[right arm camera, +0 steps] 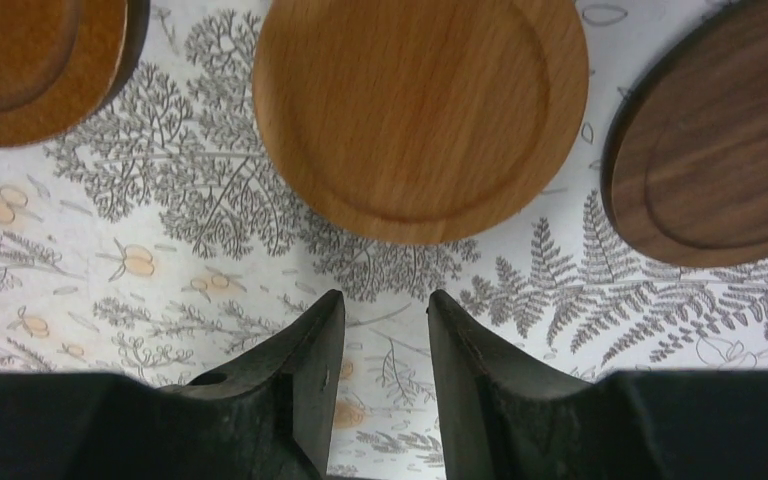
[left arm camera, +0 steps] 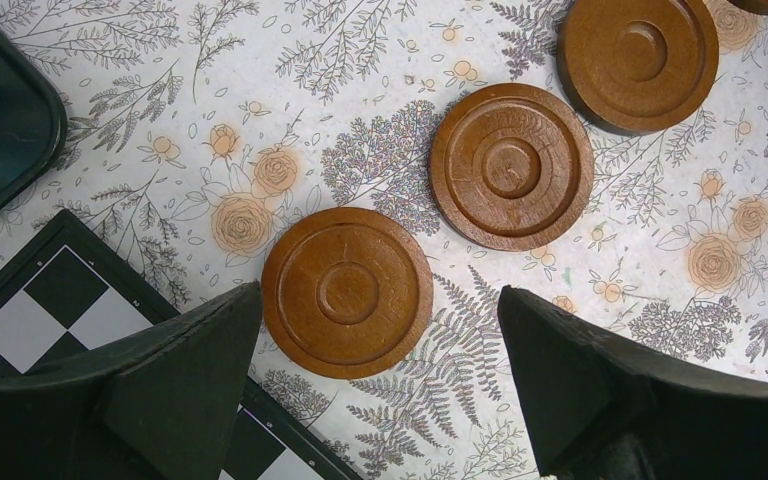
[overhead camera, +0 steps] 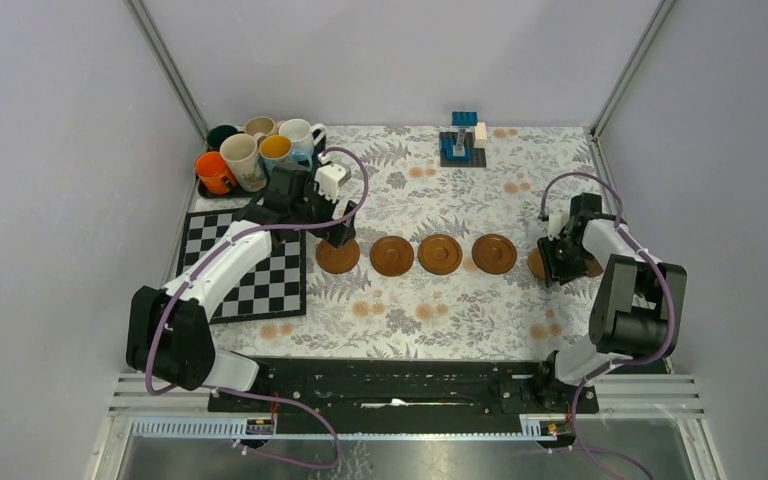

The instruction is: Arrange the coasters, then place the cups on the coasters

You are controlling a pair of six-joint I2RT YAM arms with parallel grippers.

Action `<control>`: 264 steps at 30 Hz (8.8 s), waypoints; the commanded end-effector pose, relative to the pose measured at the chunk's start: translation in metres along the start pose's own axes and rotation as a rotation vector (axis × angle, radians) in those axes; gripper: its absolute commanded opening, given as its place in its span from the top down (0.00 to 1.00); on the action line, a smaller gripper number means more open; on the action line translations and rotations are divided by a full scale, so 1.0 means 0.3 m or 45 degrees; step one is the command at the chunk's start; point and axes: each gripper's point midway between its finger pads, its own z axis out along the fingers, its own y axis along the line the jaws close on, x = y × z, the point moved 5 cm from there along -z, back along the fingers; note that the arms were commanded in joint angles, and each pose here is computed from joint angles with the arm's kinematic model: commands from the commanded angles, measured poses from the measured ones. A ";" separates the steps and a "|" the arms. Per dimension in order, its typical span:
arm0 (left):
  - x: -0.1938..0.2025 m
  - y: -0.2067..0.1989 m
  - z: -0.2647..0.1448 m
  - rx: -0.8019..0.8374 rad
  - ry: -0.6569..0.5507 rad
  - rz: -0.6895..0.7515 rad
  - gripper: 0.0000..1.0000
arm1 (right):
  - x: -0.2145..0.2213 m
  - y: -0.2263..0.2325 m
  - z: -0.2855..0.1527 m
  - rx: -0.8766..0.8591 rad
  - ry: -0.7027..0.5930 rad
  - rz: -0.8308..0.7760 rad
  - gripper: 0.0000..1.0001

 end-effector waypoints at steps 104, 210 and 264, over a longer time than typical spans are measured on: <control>-0.296 0.005 0.876 0.071 0.024 -0.025 1.00 | -0.309 0.027 -0.295 -0.128 -0.331 0.130 0.39; -0.306 0.480 -0.071 -0.265 -0.352 -0.650 0.21 | -0.768 0.437 0.229 -0.159 -0.310 0.214 1.00; -0.105 0.444 0.542 0.009 -0.030 -0.751 0.50 | -0.622 0.110 0.266 0.064 -0.178 0.599 1.00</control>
